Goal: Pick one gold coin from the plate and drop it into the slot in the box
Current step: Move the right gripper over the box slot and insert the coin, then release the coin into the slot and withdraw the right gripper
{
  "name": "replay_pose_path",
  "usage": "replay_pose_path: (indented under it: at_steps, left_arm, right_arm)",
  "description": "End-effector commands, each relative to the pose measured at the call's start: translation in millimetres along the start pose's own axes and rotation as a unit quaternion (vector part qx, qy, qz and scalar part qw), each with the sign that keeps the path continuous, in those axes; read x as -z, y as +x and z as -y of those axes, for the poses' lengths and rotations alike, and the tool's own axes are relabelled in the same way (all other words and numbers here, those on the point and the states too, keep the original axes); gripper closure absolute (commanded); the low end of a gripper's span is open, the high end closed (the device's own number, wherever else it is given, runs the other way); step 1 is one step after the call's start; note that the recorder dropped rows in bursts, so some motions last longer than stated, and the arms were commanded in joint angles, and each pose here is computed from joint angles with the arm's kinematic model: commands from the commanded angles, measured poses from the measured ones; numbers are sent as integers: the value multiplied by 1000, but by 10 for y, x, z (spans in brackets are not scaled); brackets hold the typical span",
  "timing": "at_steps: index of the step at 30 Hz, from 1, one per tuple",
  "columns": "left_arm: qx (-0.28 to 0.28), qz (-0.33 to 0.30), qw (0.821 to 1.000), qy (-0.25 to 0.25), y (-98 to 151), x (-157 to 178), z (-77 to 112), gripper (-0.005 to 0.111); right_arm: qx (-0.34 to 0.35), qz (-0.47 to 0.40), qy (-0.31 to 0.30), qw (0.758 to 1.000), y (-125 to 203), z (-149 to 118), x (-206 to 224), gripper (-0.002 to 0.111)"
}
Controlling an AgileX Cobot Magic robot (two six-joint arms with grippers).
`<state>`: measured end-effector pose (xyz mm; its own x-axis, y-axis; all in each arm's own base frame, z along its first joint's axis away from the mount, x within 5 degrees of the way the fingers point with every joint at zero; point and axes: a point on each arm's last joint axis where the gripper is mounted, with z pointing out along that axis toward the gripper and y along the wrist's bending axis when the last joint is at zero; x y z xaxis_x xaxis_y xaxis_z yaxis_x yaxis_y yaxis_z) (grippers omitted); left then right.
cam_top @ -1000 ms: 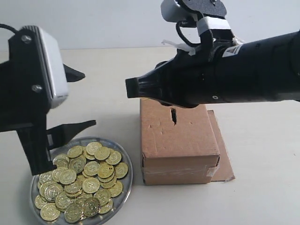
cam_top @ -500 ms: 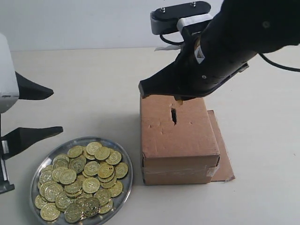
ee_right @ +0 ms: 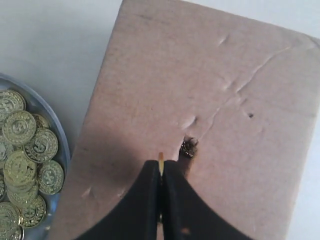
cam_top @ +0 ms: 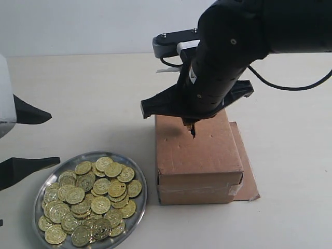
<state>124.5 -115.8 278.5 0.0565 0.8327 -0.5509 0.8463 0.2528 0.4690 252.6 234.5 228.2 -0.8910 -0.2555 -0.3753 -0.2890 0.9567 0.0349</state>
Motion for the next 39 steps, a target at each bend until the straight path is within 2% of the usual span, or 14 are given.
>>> replay_pose_path:
  at_steps: [1, 30, 32, 39]
  left_arm:
    - [14, 4, 1000, 1, -1, 12, 2, 50]
    - [14, 4, 1000, 1, -1, 12, 2, 50]
    - [14, 4, 1000, 1, -1, 12, 2, 50]
    - [14, 4, 1000, 1, -1, 12, 2, 50]
  right_arm:
    - [-37, 2, 2, 999, -60, 72, -32, 108]
    - [-56, -13, 19, 998, -43, 105, -88, 108]
    - [-56, -13, 19, 998, -43, 105, -88, 105]
    - [-56, -9, 16, 998, -51, 100, -88, 78]
